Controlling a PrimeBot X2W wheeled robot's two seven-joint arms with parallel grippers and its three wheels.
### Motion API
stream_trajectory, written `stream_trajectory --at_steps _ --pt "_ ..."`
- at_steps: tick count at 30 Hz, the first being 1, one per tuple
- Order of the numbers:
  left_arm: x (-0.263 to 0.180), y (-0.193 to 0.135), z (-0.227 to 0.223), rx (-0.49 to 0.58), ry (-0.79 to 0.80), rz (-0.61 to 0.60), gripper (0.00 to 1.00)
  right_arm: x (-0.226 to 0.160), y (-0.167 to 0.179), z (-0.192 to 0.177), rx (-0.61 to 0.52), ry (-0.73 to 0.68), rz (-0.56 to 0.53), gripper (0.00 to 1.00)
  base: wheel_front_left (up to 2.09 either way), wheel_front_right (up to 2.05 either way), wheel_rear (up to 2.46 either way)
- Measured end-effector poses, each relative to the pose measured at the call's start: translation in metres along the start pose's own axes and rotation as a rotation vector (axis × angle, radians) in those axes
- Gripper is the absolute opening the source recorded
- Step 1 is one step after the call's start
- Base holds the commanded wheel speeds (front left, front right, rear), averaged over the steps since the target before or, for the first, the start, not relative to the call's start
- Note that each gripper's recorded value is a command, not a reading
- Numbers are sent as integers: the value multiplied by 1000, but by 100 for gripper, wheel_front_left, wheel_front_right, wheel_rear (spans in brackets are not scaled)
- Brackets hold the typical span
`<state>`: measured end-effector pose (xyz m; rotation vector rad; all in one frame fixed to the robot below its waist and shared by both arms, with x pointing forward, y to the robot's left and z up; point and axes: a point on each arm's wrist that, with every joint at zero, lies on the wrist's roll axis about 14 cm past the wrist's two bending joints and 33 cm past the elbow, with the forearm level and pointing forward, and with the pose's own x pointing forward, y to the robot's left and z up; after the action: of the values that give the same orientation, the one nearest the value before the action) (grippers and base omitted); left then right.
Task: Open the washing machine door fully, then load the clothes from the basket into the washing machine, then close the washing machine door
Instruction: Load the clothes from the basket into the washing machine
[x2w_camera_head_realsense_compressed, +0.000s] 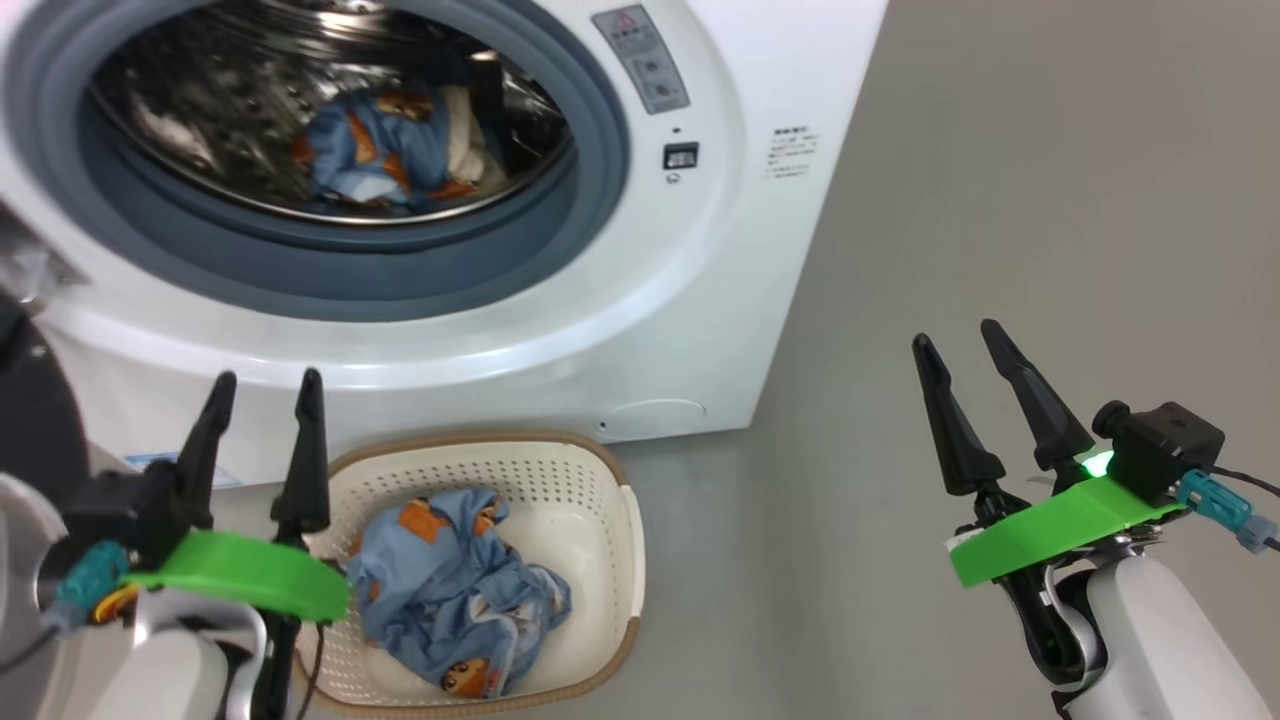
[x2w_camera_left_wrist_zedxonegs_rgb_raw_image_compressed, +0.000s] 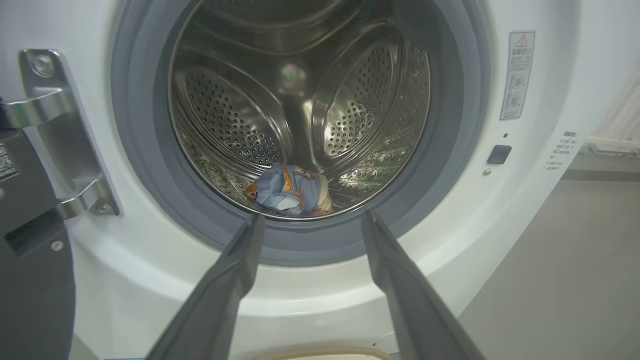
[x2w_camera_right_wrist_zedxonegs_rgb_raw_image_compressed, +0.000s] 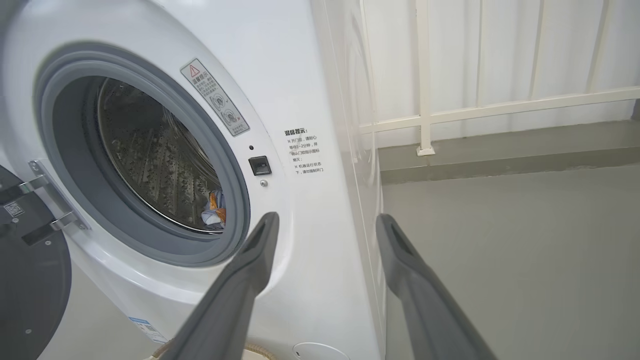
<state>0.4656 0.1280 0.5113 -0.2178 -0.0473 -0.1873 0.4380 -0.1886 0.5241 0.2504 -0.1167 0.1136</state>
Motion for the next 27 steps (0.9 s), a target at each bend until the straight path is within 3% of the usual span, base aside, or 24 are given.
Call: stream_trajectory --at_steps 13,27 --pt "-44 17 11 -5 -35 93 100 -2 15 3 -3 -4 49 100 0 0 0" --pt "-53 18 13 -11 -54 111 100 -3 14 8 -13 -14 52 100 0 0 0"
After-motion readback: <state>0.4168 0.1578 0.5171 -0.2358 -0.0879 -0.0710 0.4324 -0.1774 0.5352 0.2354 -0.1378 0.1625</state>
